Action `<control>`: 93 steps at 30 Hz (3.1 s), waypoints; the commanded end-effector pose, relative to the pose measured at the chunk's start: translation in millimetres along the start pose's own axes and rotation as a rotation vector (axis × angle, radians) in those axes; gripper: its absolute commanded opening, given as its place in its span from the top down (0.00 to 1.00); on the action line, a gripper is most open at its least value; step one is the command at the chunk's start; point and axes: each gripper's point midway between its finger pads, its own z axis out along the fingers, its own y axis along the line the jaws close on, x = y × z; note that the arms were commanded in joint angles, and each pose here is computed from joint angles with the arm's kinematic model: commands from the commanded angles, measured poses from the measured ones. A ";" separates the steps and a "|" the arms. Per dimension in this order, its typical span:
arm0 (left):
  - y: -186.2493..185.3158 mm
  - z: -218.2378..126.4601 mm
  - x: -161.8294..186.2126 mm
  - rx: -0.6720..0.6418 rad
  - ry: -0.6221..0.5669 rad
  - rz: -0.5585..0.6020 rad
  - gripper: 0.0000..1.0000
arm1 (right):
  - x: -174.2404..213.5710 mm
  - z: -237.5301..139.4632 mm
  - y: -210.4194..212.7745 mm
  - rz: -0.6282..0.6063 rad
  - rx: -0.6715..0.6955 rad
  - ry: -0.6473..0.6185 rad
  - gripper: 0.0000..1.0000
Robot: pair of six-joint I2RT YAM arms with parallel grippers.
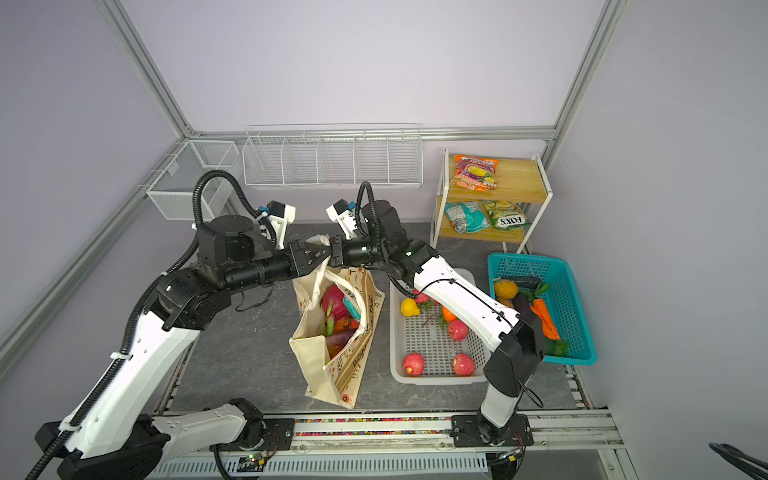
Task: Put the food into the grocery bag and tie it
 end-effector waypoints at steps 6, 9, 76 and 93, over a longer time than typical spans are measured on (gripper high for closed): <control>-7.7 -10.6 25.9 0.087 0.027 -0.030 1.00 | -34.3 -2.2 33.4 -0.076 -0.149 -0.148 0.93; -1.2 -12.8 34.0 0.074 0.039 -0.038 1.00 | -42.9 -1.9 35.8 -0.070 -0.174 -0.185 0.93; 60.1 13.2 11.0 -0.061 -0.057 -0.070 0.61 | -50.9 -19.4 52.5 -0.106 -0.166 -0.268 0.87; 67.9 14.1 6.9 -0.083 -0.084 -0.073 0.58 | -46.2 -15.9 55.0 -0.103 -0.172 -0.253 0.87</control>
